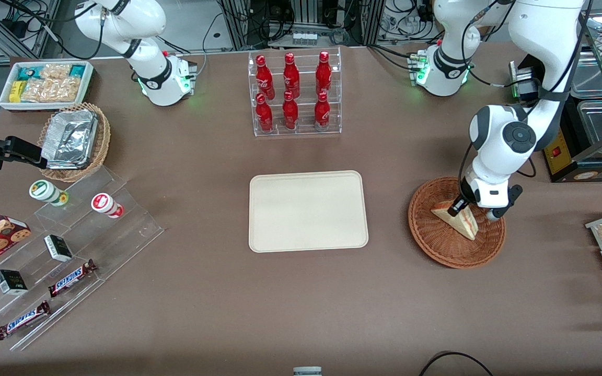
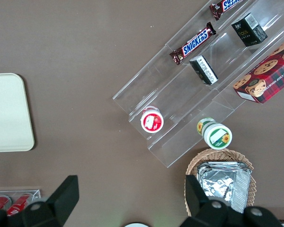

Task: Place sandwich from basket to tray
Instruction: 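Lift the sandwich and carry it with the left gripper over the cream tray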

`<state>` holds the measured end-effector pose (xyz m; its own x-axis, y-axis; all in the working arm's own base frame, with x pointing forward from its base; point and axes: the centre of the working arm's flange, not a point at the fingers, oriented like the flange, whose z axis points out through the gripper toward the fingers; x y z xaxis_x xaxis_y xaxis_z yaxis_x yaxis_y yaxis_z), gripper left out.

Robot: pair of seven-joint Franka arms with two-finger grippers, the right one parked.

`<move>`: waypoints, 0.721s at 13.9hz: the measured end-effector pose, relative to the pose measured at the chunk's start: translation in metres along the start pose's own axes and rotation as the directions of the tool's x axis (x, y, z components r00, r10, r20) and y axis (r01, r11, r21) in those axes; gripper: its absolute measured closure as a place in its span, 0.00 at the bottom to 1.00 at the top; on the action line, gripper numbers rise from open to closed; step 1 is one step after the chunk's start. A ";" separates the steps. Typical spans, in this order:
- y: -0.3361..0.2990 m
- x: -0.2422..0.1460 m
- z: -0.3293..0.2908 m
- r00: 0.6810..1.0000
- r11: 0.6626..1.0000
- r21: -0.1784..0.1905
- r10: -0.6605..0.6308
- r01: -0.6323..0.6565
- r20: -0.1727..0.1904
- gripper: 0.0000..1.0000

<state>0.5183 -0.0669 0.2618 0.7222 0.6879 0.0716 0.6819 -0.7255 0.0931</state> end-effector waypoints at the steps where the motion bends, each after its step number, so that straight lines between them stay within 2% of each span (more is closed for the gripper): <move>1: 0.004 0.003 -0.015 1.000 1.000 0.025 0.017 -0.017 0.006 0.64; 3: 0.021 0.008 -0.065 0.998 0.994 0.093 0.059 -0.060 0.019 0.71; 5: 0.057 -0.003 -0.130 0.993 0.984 0.137 0.109 -0.113 0.042 0.82; 8: 0.135 -0.056 -0.193 0.966 0.958 0.133 0.250 -0.256 0.062 0.82; 10: 0.189 -0.106 -0.185 0.931 0.925 0.109 0.356 -0.364 0.083 0.82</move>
<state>0.5487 -0.2736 0.4555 0.9246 0.3806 0.0176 0.3810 -0.9233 -0.0485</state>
